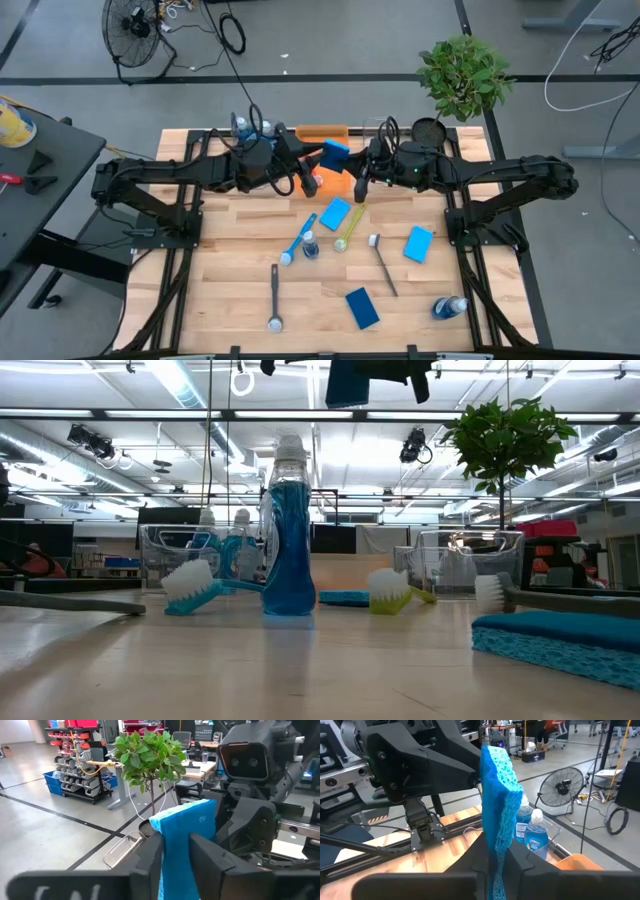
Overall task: Pick & Place Kitchen Sink Supplies
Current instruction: Put the blue sponge into the right transparent bin
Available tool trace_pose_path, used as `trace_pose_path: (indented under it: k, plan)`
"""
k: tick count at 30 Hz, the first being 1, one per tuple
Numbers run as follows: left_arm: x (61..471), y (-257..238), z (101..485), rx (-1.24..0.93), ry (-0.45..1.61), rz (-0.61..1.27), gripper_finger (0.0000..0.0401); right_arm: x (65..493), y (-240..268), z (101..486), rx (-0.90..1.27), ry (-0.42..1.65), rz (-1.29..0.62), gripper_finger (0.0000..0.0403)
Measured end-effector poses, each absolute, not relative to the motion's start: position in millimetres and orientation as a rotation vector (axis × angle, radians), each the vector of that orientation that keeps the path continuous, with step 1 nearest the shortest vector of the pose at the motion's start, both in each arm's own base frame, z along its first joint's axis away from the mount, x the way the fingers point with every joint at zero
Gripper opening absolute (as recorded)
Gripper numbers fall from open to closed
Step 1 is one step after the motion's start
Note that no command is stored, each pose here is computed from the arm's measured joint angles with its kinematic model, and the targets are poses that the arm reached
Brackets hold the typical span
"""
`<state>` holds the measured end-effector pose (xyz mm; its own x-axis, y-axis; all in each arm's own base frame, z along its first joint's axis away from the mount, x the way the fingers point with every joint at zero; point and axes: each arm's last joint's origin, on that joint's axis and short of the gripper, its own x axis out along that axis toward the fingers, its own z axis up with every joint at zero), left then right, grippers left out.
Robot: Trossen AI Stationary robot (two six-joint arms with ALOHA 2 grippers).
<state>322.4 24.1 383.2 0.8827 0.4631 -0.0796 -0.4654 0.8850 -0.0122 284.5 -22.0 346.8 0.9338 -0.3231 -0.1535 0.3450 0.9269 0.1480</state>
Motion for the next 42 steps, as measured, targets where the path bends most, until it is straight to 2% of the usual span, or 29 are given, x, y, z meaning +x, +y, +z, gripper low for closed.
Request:
trace_pose_path:
  k: [8,14,26,36,42]
  plan:
    - [322.3,23.6,383.5,-0.054,0.068,0.481,0.0192,282.9,-21.5,345.8,0.158,0.151,-0.334,0.0030]
    - [316.3,21.2,388.2,-0.054,0.066,0.470,0.0225,276.0,-21.2,346.2,0.137,0.191,-0.336,0.0029]
    - [295.1,20.8,407.9,-0.067,0.005,0.469,0.0214,255.8,-24.5,339.3,0.022,0.362,-0.485,0.0029]
    - [293.1,20.8,406.7,-0.064,0.028,0.471,0.0209,241.0,-28.9,321.1,-0.136,0.605,-0.671,0.0029]
    - [293.1,21.1,406.0,-0.063,0.035,0.472,0.0209,234.6,-31.2,315.4,-0.265,0.718,-0.714,0.0029]
